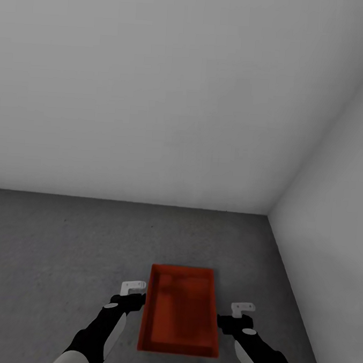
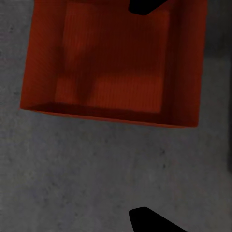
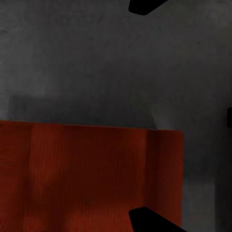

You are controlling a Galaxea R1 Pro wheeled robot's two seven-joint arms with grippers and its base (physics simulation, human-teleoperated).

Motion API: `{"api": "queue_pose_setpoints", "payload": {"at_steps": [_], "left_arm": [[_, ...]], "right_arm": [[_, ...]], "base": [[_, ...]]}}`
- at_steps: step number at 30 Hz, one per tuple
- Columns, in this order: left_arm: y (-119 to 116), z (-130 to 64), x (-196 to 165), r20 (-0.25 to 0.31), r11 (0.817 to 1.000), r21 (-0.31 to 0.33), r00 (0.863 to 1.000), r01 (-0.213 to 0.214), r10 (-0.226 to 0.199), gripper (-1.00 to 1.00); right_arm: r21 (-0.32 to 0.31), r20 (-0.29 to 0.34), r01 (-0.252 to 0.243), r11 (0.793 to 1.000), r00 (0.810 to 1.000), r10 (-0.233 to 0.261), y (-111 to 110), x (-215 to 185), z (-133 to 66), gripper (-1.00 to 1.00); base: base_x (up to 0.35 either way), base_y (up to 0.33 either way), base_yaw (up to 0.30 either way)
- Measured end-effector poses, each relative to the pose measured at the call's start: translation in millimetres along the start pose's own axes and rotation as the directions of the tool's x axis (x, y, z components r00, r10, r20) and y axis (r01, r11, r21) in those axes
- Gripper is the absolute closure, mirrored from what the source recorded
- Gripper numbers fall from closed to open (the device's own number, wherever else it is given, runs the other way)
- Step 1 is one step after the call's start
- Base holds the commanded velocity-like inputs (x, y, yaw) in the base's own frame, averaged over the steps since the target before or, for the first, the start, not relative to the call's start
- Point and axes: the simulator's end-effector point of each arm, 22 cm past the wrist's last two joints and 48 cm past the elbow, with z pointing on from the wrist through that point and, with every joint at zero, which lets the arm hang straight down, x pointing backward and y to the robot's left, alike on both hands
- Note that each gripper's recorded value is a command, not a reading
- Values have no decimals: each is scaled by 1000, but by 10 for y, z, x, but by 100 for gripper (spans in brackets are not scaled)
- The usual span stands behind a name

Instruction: Move the two storage containers from the living room to the garage. In the garage, place one container on the floor and stack the other container on top of it (either order is fine).

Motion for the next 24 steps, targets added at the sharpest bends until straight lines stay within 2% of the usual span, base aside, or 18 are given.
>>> {"api": "queue_pose_setpoints", "payload": {"at_steps": [24], "left_arm": [[-14,-66,-125,25,1000,3,1000,-1,1,-100]], "right_arm": [[0,26,3,1000,1000,-3,-3,-129,-57,-100]], "base": [[0,0,0]]}}
